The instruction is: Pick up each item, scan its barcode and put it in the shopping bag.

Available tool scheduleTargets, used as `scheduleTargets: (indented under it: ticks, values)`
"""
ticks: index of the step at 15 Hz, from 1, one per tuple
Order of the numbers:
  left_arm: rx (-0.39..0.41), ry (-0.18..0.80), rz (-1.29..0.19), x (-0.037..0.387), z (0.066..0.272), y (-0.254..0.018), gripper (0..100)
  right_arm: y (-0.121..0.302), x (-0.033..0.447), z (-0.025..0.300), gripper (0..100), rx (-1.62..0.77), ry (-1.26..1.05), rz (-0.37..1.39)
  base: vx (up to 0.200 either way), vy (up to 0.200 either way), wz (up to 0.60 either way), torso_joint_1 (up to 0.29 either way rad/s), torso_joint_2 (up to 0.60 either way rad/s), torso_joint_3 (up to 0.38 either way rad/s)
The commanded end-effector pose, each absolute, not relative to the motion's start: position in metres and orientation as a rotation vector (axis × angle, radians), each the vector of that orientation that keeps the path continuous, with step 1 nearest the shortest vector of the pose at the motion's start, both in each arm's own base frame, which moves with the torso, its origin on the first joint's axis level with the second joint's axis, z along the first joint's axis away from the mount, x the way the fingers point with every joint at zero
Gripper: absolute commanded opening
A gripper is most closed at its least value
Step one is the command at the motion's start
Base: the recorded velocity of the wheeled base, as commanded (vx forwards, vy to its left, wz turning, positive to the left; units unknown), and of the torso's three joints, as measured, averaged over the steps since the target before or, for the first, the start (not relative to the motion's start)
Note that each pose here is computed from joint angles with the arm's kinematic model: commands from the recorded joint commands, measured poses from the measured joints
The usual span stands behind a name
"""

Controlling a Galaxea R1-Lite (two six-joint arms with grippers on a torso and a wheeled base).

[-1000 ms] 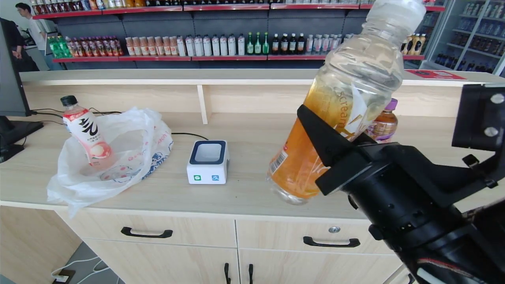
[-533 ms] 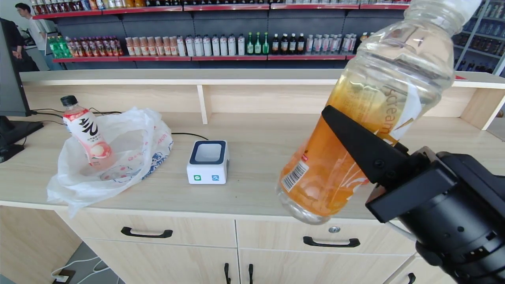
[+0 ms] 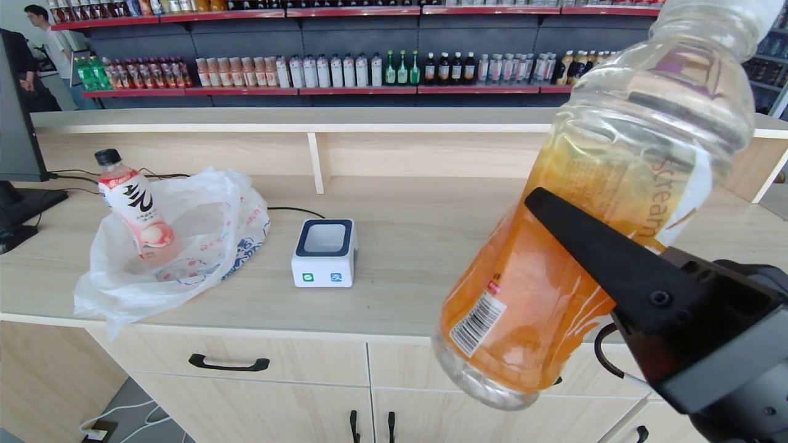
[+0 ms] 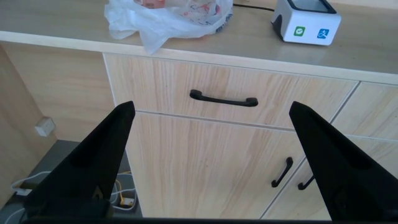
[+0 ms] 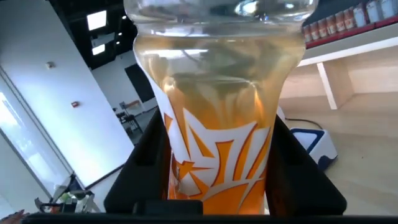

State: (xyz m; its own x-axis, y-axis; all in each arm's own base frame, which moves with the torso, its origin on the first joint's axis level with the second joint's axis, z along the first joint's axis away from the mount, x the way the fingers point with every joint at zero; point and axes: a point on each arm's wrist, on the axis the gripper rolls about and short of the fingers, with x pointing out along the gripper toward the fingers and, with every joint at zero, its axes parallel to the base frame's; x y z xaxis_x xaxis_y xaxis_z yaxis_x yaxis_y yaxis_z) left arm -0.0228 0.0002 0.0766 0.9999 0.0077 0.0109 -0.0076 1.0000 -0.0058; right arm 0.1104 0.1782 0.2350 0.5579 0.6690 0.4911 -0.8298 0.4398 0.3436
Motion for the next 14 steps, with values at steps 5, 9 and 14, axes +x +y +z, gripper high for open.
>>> scheduleTargets:
  ticks: [5, 9, 14]
  values:
    - [-0.006, -0.009, 0.008, -0.023, 0.077, 0.000, 100, 0.183, 0.112, 0.245, 0, 0.661, -0.313, 0.992, 0.000, 0.000, 0.00, 0.000, 0.00, 0.000]
    - [-0.006, -0.009, 0.009, -0.023, 0.077, 0.000, 100, 0.183, 0.112, 0.250, 0, 0.734, -0.299, 1.011, 0.000, 0.000, 0.00, 0.000, 0.00, 0.000]
    - [-0.006, -0.009, 0.009, -0.023, 0.077, 0.000, 100, 0.176, 0.108, 0.256, 0, 0.852, -0.265, 1.040, 0.000, 0.000, 0.00, 0.000, 0.00, 0.000]
